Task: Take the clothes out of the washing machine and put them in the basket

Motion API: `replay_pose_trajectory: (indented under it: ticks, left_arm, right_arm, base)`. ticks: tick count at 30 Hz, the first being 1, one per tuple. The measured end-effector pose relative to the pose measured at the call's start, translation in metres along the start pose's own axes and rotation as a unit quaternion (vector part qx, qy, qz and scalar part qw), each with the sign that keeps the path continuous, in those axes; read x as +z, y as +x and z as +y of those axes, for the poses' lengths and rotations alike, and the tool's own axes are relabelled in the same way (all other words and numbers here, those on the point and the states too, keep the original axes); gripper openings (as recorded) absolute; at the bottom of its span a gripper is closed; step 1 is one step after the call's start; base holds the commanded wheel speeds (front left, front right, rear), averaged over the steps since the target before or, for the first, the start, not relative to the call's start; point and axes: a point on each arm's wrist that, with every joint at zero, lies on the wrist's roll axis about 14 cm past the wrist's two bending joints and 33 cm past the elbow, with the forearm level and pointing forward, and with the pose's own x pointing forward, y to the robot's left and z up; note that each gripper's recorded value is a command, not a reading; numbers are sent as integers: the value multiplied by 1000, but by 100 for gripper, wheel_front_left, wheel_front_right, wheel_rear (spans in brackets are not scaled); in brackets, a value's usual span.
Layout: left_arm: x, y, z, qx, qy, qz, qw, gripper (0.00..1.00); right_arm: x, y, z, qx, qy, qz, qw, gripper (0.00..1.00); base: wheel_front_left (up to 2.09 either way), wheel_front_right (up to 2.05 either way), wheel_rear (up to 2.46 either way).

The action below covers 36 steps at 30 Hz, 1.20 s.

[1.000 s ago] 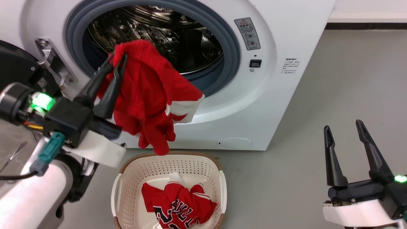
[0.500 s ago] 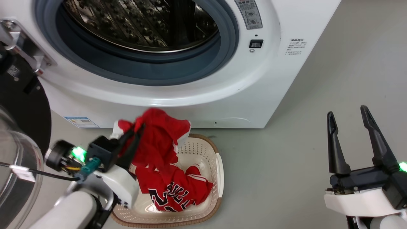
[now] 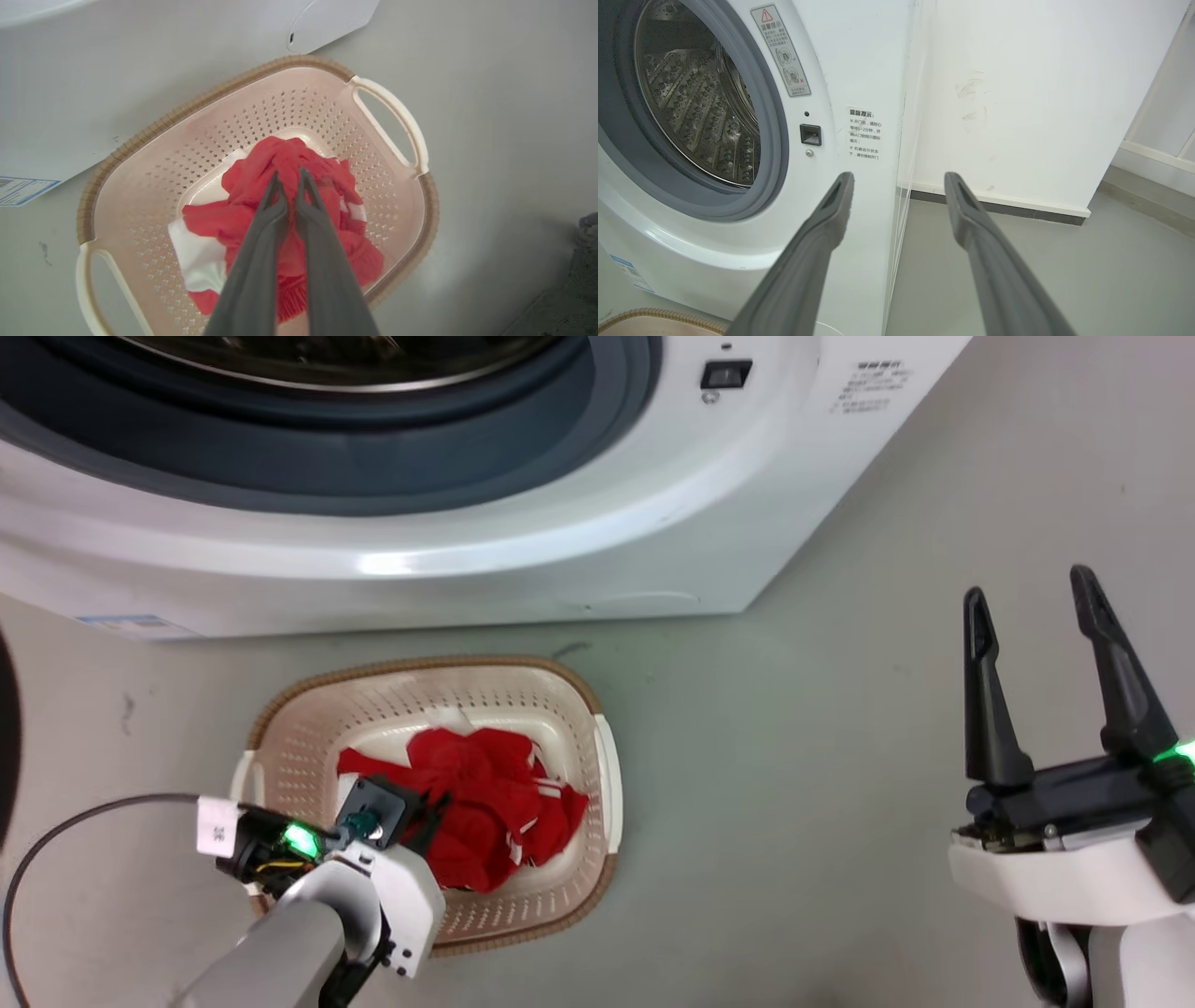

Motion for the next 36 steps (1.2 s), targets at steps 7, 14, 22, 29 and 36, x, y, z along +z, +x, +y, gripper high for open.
replay_pose_trajectory:
  ticks: [7,14,22,29,36]
  left_arm:
    - [-54,43,12,-13,19,100,995,0]
    - [-87,85,8,-44,35,158,986,0]
    - [-135,110,10,-56,46,232,970,0]
    - [-156,123,0,-73,46,254,963,0]
    - [-150,118,-1,-69,49,254,964,100]
  right_arm:
    - [-29,13,-10,-10,1,24,1000,100]
    - [-65,19,-21,-22,-3,60,998,100]
    - [-96,26,-25,-25,-3,85,996,100]
    - [-111,23,-31,-31,-8,103,994,100]
    - [-98,24,-32,-32,-5,89,995,100]
  base:
    - [0,0,0]
    - [0,0,0]
    - [0,0,0]
    - [0,0,0]
    - [0,0,0]
